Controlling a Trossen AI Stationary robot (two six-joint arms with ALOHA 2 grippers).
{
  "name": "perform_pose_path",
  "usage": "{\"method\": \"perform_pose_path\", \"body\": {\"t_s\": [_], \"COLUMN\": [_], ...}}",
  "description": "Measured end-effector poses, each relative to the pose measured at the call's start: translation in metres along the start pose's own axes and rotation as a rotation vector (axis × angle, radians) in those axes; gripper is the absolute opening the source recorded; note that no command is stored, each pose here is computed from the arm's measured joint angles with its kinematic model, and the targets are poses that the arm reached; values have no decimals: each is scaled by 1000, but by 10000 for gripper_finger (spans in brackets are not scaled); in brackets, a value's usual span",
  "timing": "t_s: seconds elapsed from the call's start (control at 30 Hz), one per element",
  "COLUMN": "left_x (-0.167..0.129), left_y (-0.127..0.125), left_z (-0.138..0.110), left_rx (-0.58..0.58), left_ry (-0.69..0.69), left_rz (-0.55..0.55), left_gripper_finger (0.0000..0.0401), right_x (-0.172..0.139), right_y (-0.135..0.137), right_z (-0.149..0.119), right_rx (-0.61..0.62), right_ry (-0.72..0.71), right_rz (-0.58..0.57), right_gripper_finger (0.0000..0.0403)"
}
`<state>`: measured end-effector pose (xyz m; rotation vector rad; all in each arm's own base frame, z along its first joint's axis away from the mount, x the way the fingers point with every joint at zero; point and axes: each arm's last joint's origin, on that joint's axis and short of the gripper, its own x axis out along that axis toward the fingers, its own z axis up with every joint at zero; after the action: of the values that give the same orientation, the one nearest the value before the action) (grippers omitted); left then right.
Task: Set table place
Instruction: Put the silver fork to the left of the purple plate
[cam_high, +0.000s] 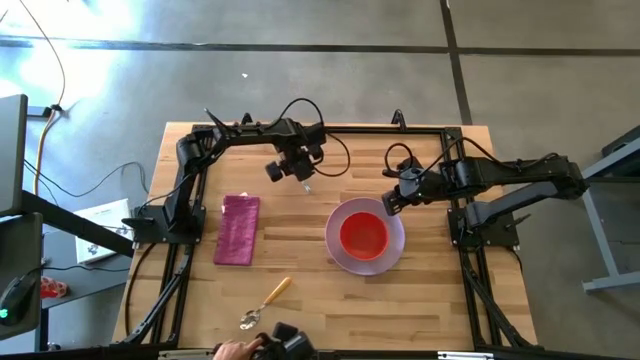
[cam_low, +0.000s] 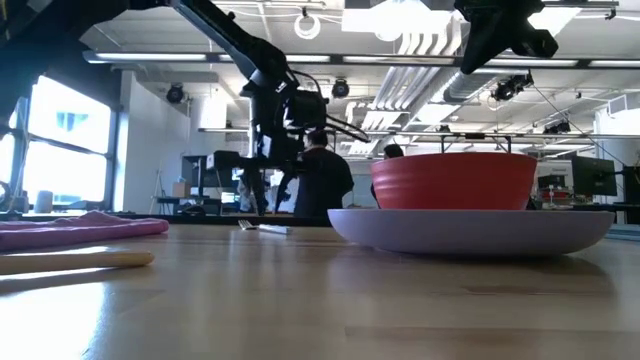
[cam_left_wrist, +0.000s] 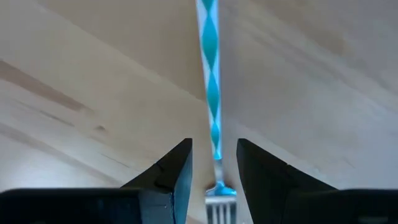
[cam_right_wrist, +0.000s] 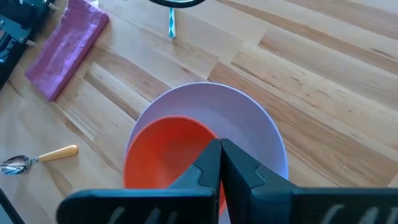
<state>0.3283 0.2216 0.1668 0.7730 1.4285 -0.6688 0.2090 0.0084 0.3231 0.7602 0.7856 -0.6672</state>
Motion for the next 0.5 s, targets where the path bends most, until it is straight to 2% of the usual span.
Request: {"method": "perform_pose_path", "body": {"t_s": [0.17, 0.4, 0.5], "left_x": [11, 17, 17], "left_y": [-7, -2, -2], "left_z": [1, 0, 0], "left_rx": [2, -107, -127], "left_ry": [6, 36, 31], "left_rz": [-32, 51, 52], "left_gripper_finger": [117, 117, 117], "right_x": [0, 0, 0], "right_y": [0, 0, 0], "right_z": [0, 0, 0], "right_rx": [-9, -11, -11], "right_ry": [3, 6, 6], "right_rz": [2, 4, 4], "right_gripper_finger": [0, 0, 0]}}
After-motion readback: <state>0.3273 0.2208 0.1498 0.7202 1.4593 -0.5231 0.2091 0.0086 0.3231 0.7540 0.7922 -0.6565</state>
